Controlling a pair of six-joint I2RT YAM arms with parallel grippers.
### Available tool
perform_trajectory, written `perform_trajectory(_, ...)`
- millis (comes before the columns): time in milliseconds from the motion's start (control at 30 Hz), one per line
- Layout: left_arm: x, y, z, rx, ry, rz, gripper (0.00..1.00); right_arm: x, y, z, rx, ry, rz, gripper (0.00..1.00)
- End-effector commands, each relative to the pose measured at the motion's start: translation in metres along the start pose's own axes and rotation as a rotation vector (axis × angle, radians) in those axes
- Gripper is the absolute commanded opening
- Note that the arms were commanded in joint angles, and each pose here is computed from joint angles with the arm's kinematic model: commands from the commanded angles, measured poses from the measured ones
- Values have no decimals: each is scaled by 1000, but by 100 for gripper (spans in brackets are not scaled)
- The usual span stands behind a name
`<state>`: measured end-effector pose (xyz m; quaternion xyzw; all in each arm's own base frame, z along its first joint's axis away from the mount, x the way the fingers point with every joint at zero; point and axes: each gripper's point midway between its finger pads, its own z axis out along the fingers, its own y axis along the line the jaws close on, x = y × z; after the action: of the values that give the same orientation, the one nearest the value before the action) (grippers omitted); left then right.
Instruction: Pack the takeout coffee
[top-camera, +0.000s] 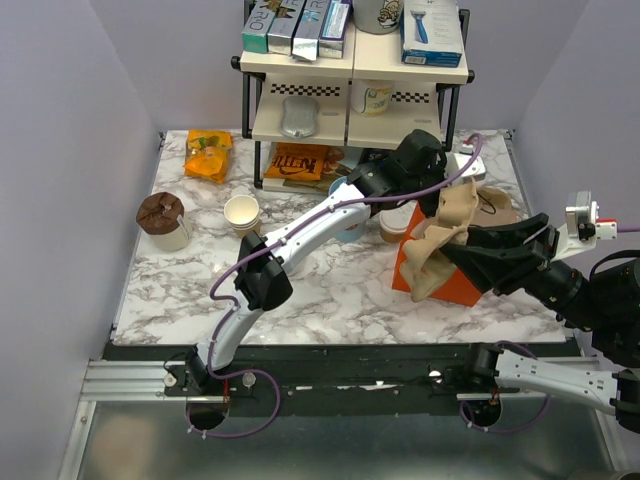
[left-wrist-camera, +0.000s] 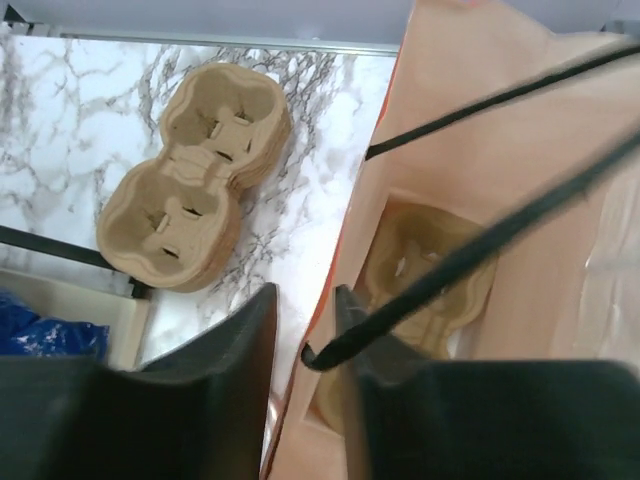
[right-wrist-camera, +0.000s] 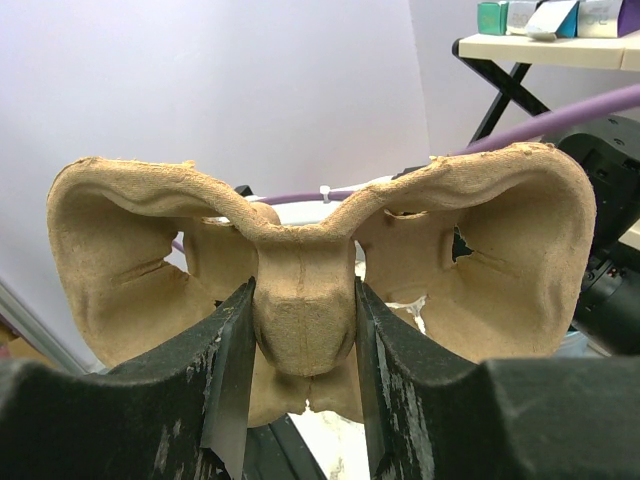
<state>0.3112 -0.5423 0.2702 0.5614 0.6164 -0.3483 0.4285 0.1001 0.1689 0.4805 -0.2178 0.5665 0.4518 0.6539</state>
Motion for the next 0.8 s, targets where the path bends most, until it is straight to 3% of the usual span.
perform_trajectory(0, -15, -3, -5, -11, -40, 4, 19, -4, -1, -3, 3, -26, 16, 39)
perform_trajectory(133, -19, -5, -13, -22, -46, -12, 0, -4, -4, -5, 18, -36, 19, 39)
perform_trajectory(433, -29, -9, -56, -150, -40, -225, 0, -8, -12, -8, 62, -52, 27, 39)
perform_trajectory(467, -9, 1, -59, -244, 14, -266, 0, -8, -12, -8, 65, -51, 28, 39)
perform_trajectory(533, -9, 6, -81, -373, 4, -384, 0, -8, -13, -7, 69, -54, 32, 39)
perform_trajectory(567, 17, 11, -87, -451, 67, -429, 0, -10, -12, -6, 68, -58, 36, 39)
perform_trajectory(633, 22, 8, -110, -522, 64, -522, 0, -14, -11, -4, 66, -62, 38, 39)
perform_trajectory(667, 49, 1, -110, -551, 102, -629, 0, -13, -10, 0, 63, -53, 33, 39)
perform_trajectory(733, 54, -8, -126, -569, 86, -690, 0, -18, -6, 2, 50, -57, 36, 39)
perform_trajectory(767, 74, -15, -128, -593, 122, -762, 0, -18, -5, 5, 48, -51, 42, 39)
